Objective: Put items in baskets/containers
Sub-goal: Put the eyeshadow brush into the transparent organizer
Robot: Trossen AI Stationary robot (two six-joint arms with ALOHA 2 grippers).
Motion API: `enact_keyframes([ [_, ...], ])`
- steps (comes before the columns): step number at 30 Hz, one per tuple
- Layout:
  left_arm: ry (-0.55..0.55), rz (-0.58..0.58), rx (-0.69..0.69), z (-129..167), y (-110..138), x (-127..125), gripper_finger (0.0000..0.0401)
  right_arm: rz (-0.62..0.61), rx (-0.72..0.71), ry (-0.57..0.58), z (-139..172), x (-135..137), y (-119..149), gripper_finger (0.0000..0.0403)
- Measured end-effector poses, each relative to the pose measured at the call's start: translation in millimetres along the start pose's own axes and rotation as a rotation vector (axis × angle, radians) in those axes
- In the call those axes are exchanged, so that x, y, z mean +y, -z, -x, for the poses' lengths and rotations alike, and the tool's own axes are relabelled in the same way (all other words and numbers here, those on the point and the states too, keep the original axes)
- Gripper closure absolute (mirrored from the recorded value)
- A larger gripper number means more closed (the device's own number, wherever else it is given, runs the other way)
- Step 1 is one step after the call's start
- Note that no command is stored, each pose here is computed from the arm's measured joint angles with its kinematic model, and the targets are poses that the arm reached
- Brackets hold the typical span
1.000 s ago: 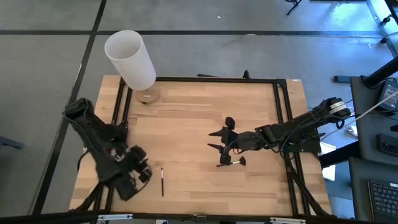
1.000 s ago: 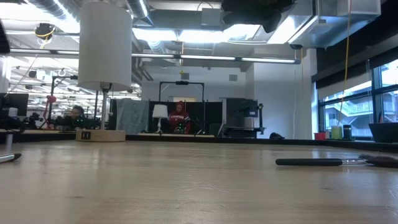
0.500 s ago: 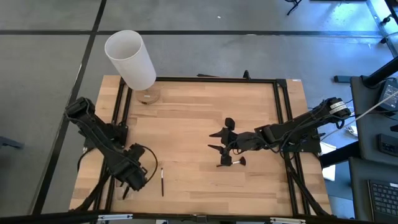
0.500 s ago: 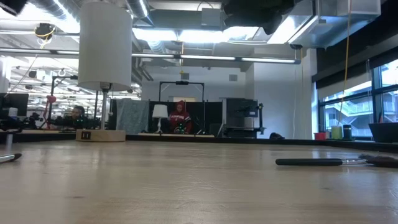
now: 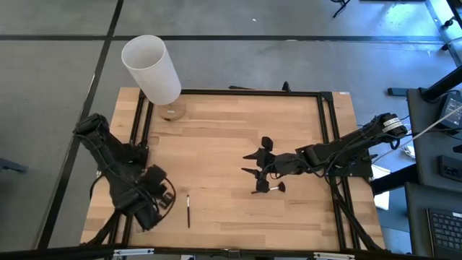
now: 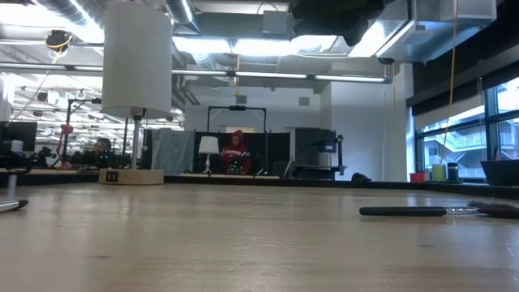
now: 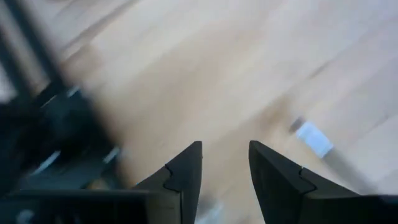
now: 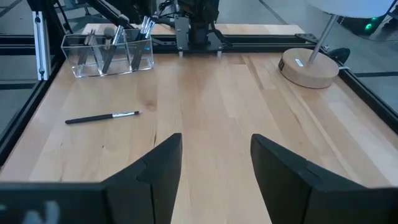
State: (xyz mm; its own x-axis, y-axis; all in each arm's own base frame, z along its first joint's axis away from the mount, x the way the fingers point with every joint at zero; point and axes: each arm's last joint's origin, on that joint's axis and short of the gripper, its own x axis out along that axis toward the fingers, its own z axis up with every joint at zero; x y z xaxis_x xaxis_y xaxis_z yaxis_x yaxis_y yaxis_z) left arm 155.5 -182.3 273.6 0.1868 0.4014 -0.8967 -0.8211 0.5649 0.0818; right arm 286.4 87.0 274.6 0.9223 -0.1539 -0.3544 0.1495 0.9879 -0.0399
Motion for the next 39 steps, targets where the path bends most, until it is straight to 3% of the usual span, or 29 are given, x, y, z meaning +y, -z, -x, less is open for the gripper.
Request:
enact_keyframes([
  [3, 0.073, 0.063, -0.111, -6, -8, -13, 0.0274, -0.024, 0.011, 0.002, 4, -2, -1, 0.0213],
  [6, 0.109, 0.164, -0.112, -17, -17, -30, 0.0274, -0.052, 0.044, 0.008, 13, -6, -1, 0.0213],
  [11, 0.063, 0.291, 0.230, -46, -28, -60, 0.0274, -0.088, 0.138, 0.032, 28, -15, 4, 0.0213],
  [14, 0.029, 0.288, 0.350, -62, -33, -71, 0.0274, -0.088, 0.176, 0.038, 34, -19, 6, 0.0213],
  [22, -0.013, 0.314, 0.383, -95, -42, -90, 0.0272, 0.038, 0.215, 0.032, 40, -35, 4, 0.0213],
  [34, -0.077, 0.367, 0.444, -124, -29, -107, 0.0228, -0.025, 0.301, 0.187, 38, -73, 8, 0.0213],
  [39, -0.106, 0.365, 0.458, -137, -21, -113, 0.0228, -0.054, 0.297, 0.211, 37, -79, 7, 0.0213],
])
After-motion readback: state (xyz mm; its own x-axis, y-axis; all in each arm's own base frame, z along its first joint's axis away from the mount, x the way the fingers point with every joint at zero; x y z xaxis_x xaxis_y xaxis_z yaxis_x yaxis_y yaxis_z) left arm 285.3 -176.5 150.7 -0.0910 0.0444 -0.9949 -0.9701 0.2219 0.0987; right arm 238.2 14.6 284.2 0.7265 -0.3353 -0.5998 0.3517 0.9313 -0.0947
